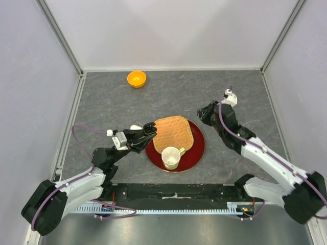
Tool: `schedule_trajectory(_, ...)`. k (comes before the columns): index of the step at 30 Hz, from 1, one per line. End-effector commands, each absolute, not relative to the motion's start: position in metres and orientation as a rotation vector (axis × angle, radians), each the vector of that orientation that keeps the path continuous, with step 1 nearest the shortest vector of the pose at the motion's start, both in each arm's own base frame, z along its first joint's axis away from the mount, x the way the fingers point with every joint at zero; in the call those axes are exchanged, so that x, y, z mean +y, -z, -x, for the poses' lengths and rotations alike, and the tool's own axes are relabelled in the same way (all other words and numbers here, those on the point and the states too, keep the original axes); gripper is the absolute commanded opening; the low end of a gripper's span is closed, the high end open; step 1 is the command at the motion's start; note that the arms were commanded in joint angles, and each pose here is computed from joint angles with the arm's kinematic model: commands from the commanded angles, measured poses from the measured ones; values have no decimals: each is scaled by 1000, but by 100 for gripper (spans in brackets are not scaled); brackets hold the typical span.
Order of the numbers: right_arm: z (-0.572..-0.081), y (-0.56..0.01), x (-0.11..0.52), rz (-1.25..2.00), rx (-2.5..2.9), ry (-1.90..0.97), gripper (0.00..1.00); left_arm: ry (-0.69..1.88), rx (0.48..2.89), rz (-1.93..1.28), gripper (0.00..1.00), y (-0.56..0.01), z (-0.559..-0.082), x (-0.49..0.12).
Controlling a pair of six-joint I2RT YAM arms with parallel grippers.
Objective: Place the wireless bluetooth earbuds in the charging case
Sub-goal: Pick up the earbud from the center of the board.
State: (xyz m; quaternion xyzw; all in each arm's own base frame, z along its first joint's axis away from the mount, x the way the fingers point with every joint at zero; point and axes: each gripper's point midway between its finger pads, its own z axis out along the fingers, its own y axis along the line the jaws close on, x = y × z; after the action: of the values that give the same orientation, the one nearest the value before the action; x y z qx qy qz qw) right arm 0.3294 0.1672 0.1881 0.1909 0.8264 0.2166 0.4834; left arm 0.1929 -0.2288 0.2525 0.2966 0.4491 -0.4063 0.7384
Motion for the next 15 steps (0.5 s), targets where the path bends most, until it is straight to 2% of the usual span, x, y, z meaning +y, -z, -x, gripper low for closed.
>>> schedule_trajectory(1, -318, -254, 175, -518, 1711, -684, 0, 818, 716, -575, 2, -314, -180, -210)
schedule_trajectory(6, -287, -306, 201, -435, 1554, -841, 0, 804, 725, -563, 2, -312, -184, -209)
schedule_trajectory(15, -239, -350, 263, -298, 1438, -1007, 0, 803, 728, -566, 2, -311, -185, -210)
